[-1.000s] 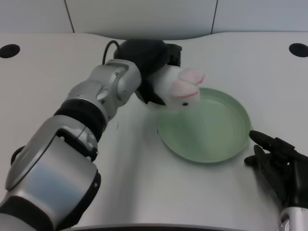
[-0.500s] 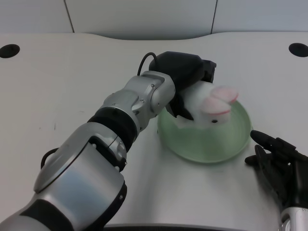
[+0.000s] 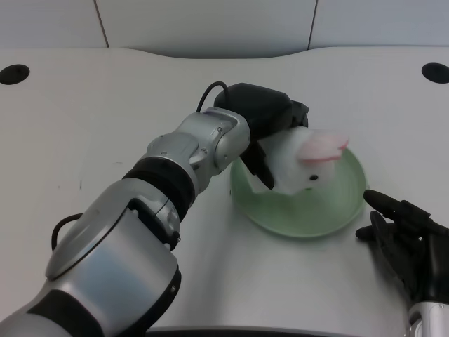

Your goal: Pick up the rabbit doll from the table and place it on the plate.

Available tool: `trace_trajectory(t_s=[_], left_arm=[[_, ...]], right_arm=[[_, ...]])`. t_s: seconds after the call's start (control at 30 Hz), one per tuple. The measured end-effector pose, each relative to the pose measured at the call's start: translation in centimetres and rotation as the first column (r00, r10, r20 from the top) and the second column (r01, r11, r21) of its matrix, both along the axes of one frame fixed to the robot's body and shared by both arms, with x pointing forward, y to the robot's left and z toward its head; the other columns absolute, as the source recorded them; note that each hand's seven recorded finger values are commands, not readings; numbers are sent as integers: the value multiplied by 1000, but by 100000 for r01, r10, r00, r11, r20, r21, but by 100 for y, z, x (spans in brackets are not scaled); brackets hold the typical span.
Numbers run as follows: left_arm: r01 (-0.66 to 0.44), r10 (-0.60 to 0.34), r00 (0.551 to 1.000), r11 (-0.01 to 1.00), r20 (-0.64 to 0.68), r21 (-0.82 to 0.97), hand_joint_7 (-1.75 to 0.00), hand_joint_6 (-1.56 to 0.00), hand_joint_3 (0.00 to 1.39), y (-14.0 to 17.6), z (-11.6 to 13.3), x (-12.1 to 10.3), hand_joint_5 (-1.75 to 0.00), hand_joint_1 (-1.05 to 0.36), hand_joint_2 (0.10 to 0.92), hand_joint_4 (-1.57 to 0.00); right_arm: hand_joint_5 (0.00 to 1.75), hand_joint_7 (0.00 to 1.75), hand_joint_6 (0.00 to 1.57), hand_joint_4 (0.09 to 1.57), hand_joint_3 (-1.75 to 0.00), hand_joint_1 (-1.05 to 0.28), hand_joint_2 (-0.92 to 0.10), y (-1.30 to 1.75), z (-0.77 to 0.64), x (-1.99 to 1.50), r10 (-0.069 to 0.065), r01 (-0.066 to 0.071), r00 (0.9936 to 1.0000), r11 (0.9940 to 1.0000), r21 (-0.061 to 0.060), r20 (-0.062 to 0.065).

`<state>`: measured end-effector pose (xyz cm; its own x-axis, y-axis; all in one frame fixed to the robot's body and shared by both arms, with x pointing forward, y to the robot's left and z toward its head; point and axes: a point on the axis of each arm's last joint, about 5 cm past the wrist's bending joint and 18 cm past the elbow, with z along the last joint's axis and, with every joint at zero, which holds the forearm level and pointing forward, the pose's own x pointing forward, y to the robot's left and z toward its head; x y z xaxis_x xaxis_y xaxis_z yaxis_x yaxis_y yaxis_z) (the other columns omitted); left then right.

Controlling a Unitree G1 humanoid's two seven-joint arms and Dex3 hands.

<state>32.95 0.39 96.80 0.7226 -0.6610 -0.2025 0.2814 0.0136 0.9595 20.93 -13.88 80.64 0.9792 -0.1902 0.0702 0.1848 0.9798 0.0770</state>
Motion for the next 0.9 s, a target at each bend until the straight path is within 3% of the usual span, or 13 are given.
trace_trajectory(t_s=[0.03, 0.07, 0.17, 0.27, 0.43, 0.53, 0.6, 0.67, 0.73, 0.8, 0.83, 0.9], left_arm=[[-111, 111, 100000, 100000, -85, 231, -3, -415, 2, 3, 0, 1, -410, -824, 856, -240], [-32, 33, 100000, 99998, -67, 689, -6, -244, 9, 4, -1, 2, -258, -861, 885, -98], [436, -424, 99998, 99956, -394, 2930, -18, -61, 7, 3, -6, 0, -36, -887, 908, -10], [193, -125, 99983, 99932, -1847, 3682, -8, -10, 1, 6, -5, 2, -3, -888, 901, 0], [-1654, 1736, 99959, 99923, -2266, 3560, 1, 1, 5, 22, -2, 13, 1, -885, 906, 1], [-3516, 3586, 99909, 99893, -2296, 3015, 1, 1, 15, 73, 7, 37, 1, -881, 918, 1], [-5483, 5520, 99818, 99837, -2432, 1579, 0, 0, 34, 140, 23, 67, -1, -872, 920, -2], [-7778, 7692, 99647, 99665, -3355, -2517, -7, -12, 76, 239, 44, 106, -15, -857, 921, -25], [-10732, 10286, 99334, 98993, -5183, -9228, -163, -18, 129, 352, 58, 141, -231, -835, 921, -24], [-15256, 13735, 98669, 96718, -8702, -20318, -266, -3, 190, 504, 41, 167, -426, -786, 921, -4], [-17707, 15455, 98210, 95243, -10765, -24805, -278, -1, 200, 586, 19, 174, -453, -777, 921, -2], [-23170, 19068, 96957, 91726, -15357, -32395, -276, 1, 229, 748, -41, 177, -484, -728, 921, 0]], right_arm=[[1102, 26, 996, 748, -286, -340, -921, 0, 0, 0, 235, -235, 100000, 100000, 25, 15], [1099, 24, 993, 740, -288, -348, -921, 1, 0, 0, 323, -323, 99999, 99999, -8, 18], [1103, 25, 993, 742, -288, -351, -921, 3, 0, 0, 285, -285, 100000, 99999, -183, 5], [1102, 28, 997, 741, -289, -353, -921, 3, 0, 0, -251, 251, 100000, 99999, -200, -29], [1107, 34, 1006, 747, -277, -349, -921, -2, 0, 0, 172, -172, 100000, 100000, 126, 20], [1116, 38, 1011, 748, -273, -348, -921, -10, -1, -1, 971, -971, 99995, 99994, 576, 98], [1123, 43, 1017, 744, -263, -339, -921, -16, 2, 3, 251, -252, 100000, 99990, 1365, 127], [1138, 45, 1017, 740, -260, -327, -921, -16, 18, 19, -423, 406, 99994, 99985, 1701, 988], [1140, 46, 1014, 727, -255, -339, -921, -12, 27, 29, -735, 711, 99989, 99979, 1909, 1265], [1156, 45, 1009, 740, -255, -351, -921, -8, 25, 32, -512, 501, 99998, 99969, 2426, 483], [1160, 45, 1008, 740, -257, -352, -921, -13, 20, 31, -481, 495, 99998, 99955, 2956, -459], [1168, 45, 1003, 738, -262, -342, -921, -18, 16, 28, -1011, 1040, 99991, 99933, 3503, -842]])
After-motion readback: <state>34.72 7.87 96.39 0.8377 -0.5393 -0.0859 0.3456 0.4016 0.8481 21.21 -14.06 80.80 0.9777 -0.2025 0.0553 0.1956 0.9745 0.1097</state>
